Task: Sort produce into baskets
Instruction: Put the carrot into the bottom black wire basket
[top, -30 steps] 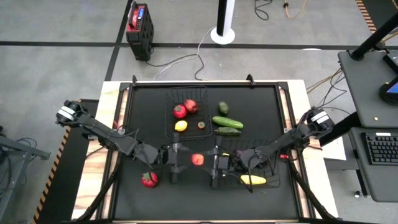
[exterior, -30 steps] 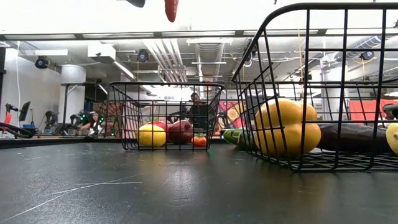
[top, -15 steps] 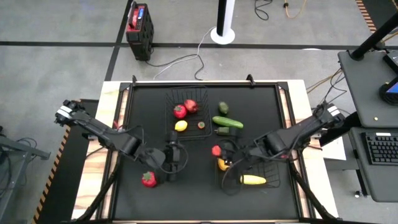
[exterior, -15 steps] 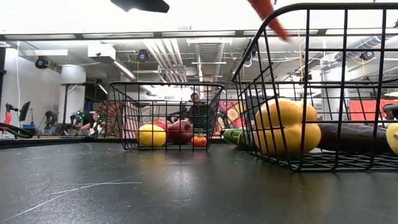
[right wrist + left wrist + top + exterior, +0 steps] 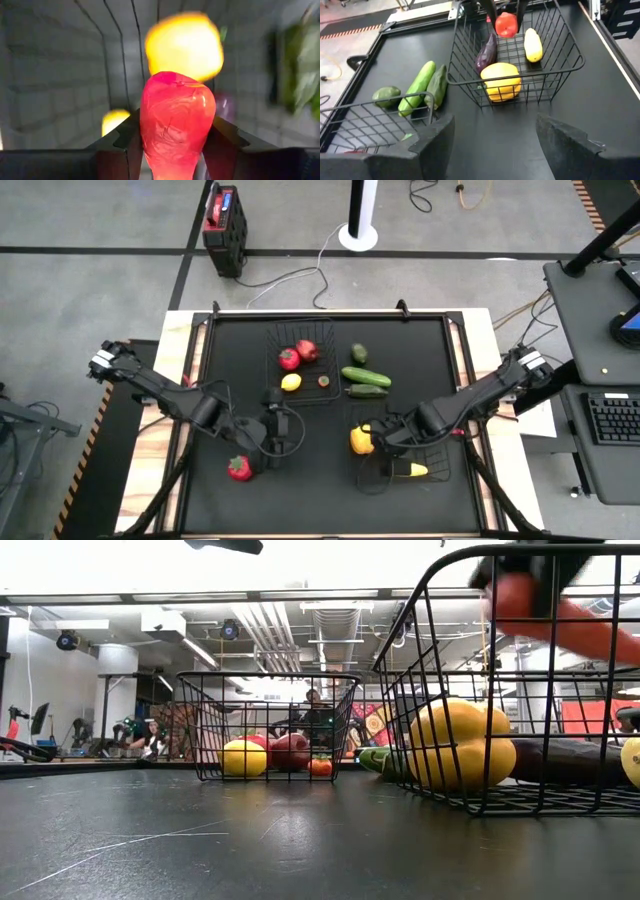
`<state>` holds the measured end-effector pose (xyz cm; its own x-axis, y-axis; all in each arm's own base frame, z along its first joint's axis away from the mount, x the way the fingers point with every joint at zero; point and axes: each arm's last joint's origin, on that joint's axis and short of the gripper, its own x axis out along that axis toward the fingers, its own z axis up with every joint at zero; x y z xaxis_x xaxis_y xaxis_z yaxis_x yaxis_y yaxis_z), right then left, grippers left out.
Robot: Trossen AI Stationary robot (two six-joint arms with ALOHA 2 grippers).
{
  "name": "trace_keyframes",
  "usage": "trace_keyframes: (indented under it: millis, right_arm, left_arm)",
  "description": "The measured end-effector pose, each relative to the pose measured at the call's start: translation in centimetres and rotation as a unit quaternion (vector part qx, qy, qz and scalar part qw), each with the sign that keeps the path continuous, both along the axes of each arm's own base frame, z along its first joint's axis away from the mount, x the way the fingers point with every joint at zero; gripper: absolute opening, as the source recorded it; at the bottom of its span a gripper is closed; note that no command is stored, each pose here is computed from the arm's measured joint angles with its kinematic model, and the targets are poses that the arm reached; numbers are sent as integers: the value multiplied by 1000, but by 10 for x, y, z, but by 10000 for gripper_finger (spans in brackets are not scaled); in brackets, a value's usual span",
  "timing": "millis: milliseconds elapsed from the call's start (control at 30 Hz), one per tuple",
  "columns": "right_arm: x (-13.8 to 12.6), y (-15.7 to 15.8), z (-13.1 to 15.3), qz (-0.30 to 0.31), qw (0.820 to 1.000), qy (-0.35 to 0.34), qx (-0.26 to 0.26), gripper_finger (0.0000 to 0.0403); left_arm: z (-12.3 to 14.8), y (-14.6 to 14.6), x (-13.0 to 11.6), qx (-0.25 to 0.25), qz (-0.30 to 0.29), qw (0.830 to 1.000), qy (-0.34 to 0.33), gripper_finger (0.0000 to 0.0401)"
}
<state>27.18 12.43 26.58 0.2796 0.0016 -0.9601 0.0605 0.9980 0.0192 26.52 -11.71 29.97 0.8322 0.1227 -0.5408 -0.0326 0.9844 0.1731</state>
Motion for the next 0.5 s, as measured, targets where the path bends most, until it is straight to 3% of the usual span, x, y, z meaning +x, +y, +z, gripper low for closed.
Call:
trace_keyframes:
  millis: [233,500]
  right_arm:
    - [-16,-6,-40,-20,997,74,1,158]
    - [-19,-7,-59,-18,997,70,10,174]
  left_arm:
    - [4,1,-2,3,10,1000,14,259]
    - [4,1,-3,5,11,1000,20,259]
